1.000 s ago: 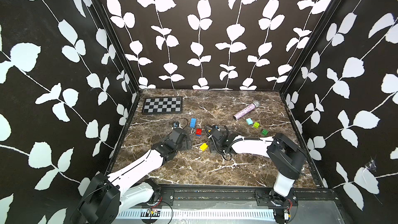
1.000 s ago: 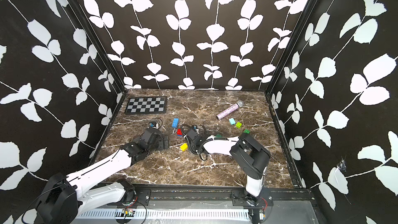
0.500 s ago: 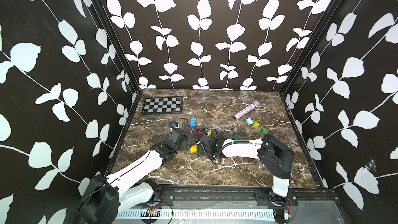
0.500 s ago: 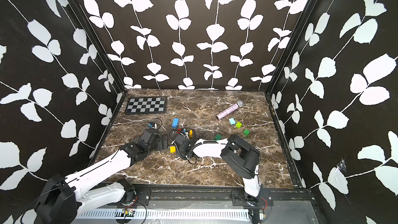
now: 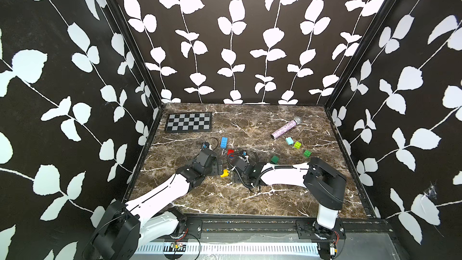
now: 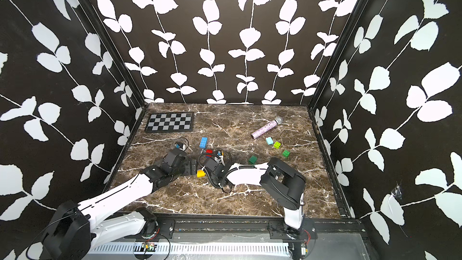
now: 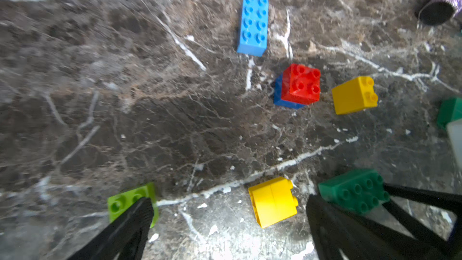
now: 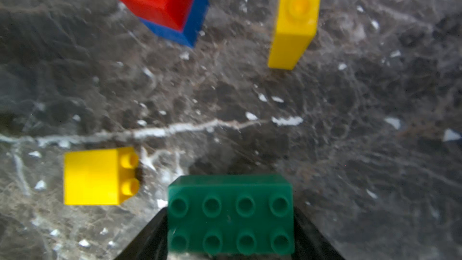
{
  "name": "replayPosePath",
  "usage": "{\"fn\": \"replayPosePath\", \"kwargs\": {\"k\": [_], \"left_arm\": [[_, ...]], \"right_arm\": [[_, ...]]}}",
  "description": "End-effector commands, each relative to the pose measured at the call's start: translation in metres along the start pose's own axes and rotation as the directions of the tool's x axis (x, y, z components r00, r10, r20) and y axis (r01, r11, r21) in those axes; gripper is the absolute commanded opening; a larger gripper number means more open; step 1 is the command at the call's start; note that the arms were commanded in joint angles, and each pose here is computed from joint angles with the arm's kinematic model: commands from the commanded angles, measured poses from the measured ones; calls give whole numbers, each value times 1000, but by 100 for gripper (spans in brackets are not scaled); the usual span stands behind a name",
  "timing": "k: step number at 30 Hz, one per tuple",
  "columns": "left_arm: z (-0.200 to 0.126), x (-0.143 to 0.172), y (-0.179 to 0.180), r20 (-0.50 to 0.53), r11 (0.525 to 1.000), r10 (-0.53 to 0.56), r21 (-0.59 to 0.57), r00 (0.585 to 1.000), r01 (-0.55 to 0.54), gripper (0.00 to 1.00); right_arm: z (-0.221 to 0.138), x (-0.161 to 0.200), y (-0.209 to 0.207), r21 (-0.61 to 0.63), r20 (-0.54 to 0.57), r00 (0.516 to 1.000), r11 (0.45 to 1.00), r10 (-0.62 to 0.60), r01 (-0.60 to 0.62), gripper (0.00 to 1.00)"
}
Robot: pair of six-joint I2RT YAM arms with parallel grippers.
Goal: Assemble the letter h with lego
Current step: Adjust the lego brick at the center of the board, then pick up the lego brick from the center of the board.
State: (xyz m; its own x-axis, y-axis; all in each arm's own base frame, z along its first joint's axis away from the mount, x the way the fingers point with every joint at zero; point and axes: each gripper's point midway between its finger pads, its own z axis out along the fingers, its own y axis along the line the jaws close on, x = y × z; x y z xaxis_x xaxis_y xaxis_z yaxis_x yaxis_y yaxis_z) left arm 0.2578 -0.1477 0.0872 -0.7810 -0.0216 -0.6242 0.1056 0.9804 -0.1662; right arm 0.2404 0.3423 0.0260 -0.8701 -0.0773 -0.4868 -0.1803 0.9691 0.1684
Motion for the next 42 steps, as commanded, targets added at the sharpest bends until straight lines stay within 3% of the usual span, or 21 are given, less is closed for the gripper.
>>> {"fn": "replayPosePath", "kwargs": {"k": [1,3,10,15,19,21,24,27,37,42], "left_arm": [[2,0,-14,-21,999,13,53,1000,-12,98],[4,1,-16,-44,999,16,46,999,-14,98],[-10,2,-36,-115,999,46,-21,992,-49,98],[-24,-1,-75,-127,1000,-28,-6,992,27,96],[-31,2,-104,-104,989,-140,-63,985,134,99],[-29,6,-123,-122,982,-182,-80,976,173,99],[-20,14,-148,-166,972,-225,-102,960,210,99],[-4,27,-161,-217,960,-265,-154,939,235,99],[9,32,-150,-199,935,-258,-299,946,192,98],[23,49,-147,-264,934,-269,-307,926,183,93]], "right_arm": [[-5,10,-17,50,-30,999,998,31,-30,85],[-9,7,-16,36,-20,999,999,35,-34,99],[-47,-23,-17,-118,31,999,992,44,-40,99],[-83,-79,-77,-151,156,983,986,97,-74,98],[-88,-111,-140,-64,240,958,987,159,-148,95],[-86,-112,-168,15,276,941,977,199,-211,90],[-86,-109,-170,-34,357,912,979,200,-201,86],[-89,-100,-195,33,413,882,964,226,-263,85],[-89,-102,-195,37,425,881,969,206,-244,85],[-84,-101,-190,23,404,892,972,205,-234,85]]}}
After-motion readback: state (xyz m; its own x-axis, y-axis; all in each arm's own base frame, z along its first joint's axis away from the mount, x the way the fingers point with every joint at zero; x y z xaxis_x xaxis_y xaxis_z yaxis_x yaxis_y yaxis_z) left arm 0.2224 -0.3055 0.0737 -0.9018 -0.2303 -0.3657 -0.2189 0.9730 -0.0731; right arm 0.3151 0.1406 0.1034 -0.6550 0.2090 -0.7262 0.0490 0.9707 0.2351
